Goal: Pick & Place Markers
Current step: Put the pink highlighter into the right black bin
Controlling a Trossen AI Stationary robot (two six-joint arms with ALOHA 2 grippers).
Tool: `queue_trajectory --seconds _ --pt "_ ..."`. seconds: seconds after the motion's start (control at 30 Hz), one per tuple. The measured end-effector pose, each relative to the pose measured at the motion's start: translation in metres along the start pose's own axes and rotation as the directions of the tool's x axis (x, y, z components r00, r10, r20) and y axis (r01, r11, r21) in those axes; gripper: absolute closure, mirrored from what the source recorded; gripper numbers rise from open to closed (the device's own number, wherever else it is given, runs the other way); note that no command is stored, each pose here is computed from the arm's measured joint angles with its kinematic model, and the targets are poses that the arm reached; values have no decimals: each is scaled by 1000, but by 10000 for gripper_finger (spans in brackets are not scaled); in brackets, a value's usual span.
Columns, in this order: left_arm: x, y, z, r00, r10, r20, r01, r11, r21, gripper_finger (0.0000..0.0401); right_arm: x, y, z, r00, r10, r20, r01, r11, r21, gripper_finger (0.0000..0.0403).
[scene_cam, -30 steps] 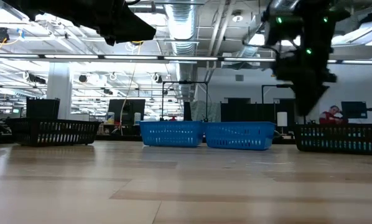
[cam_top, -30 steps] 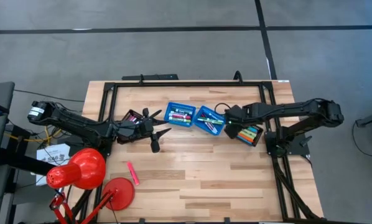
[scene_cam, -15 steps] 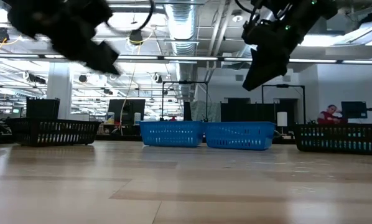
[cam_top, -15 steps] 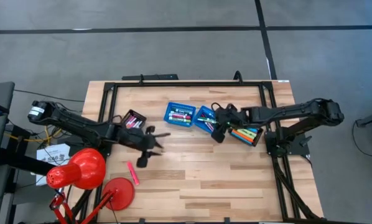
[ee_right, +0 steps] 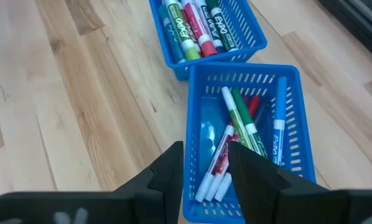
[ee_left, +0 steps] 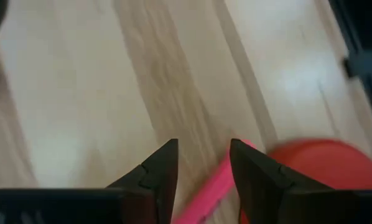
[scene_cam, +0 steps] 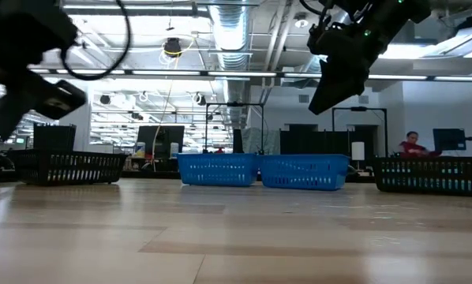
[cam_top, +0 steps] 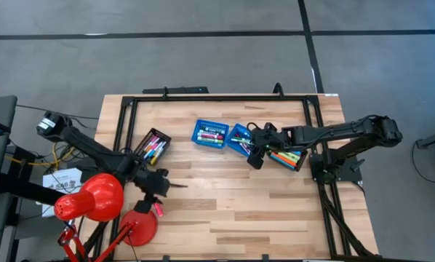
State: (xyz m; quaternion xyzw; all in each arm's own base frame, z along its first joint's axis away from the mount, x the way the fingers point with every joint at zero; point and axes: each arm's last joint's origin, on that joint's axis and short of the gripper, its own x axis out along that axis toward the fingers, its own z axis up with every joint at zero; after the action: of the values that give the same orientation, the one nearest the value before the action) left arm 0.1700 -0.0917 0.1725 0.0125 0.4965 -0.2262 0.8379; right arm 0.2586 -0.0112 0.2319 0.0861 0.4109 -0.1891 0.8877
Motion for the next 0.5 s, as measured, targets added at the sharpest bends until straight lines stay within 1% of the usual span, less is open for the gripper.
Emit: queue_trajectory --seconds 0.23,0.33,0.5 --pt "7 -20 -14 992 51 -112 -40 994 104 261 0 0 0 1000 1 0 -1 1000 -1 287" --pt "13 -24 -16 989 50 -141 -35 993 112 261 0 0 0 1000 1 0 -1 1000 -1 287" --pt "27 -24 -21 972 93 -215 -70 991 110 261 0 0 0 1000 1 0 -1 1000 -1 287"
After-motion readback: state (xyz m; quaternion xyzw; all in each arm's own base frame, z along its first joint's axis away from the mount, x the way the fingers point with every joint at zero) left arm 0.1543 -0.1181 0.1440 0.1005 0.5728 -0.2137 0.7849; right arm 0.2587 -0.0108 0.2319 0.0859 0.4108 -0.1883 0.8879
